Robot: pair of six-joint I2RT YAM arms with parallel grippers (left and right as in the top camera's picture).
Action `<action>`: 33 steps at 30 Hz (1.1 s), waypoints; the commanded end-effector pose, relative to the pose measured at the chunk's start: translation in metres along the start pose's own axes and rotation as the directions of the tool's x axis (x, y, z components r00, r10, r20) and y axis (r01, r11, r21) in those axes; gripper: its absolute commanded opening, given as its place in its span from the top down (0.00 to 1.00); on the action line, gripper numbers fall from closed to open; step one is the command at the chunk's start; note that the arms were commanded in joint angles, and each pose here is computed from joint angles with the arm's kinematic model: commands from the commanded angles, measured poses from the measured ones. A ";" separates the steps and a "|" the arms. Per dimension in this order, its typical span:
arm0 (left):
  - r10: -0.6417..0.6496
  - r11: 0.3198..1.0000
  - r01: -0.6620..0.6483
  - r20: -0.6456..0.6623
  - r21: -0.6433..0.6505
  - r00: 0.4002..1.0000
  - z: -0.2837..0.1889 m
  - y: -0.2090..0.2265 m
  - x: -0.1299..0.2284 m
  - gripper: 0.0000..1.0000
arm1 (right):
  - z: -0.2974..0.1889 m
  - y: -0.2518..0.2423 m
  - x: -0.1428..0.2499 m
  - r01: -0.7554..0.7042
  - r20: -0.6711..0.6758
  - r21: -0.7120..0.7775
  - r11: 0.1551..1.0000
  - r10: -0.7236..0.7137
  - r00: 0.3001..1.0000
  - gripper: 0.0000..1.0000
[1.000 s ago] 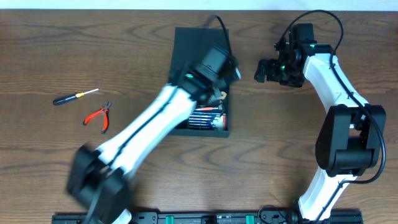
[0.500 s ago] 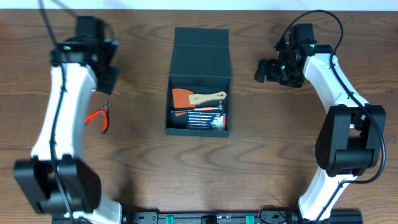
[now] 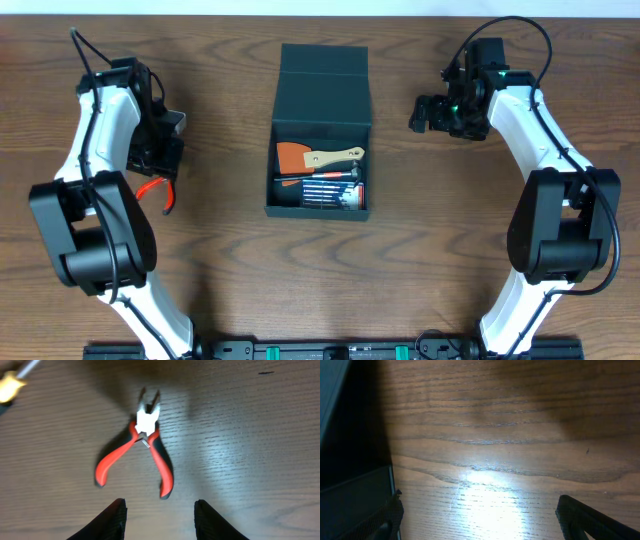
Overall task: Pack container
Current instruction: 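Move the left gripper to the red pliers and grasp them, then carry the pliers with the left gripper and drop them into the box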
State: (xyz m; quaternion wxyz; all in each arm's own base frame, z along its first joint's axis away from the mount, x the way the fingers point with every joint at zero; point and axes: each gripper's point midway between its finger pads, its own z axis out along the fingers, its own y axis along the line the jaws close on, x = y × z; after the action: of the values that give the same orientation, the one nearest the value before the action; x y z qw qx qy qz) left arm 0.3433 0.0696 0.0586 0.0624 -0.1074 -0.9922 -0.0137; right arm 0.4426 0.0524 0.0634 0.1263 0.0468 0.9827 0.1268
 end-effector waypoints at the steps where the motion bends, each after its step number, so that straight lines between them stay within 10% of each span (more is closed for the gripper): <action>1: 0.016 0.999 -0.014 -0.034 0.041 0.999 0.014 -0.005 0.003 0.57 | 0.000 -0.001 0.000 -0.017 0.001 0.000 1.000 0.017 1.000 0.01; 23: -0.022 0.999 0.024 -0.037 0.036 0.999 0.079 -0.013 0.014 0.57 | 0.000 -0.001 0.000 -0.015 0.001 -0.001 1.000 0.015 1.000 0.01; 33: -0.071 0.997 0.072 -0.027 0.031 0.997 0.081 -0.013 0.012 0.94 | 0.000 -0.001 0.000 -0.017 0.002 0.000 1.000 0.017 1.000 0.01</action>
State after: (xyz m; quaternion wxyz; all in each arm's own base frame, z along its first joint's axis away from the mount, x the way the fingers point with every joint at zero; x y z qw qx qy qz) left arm 0.3337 0.0654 -0.0054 0.0485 -0.0772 -0.9958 -0.0117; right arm 0.4425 0.0524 0.0634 0.1261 0.0469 0.9828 0.1268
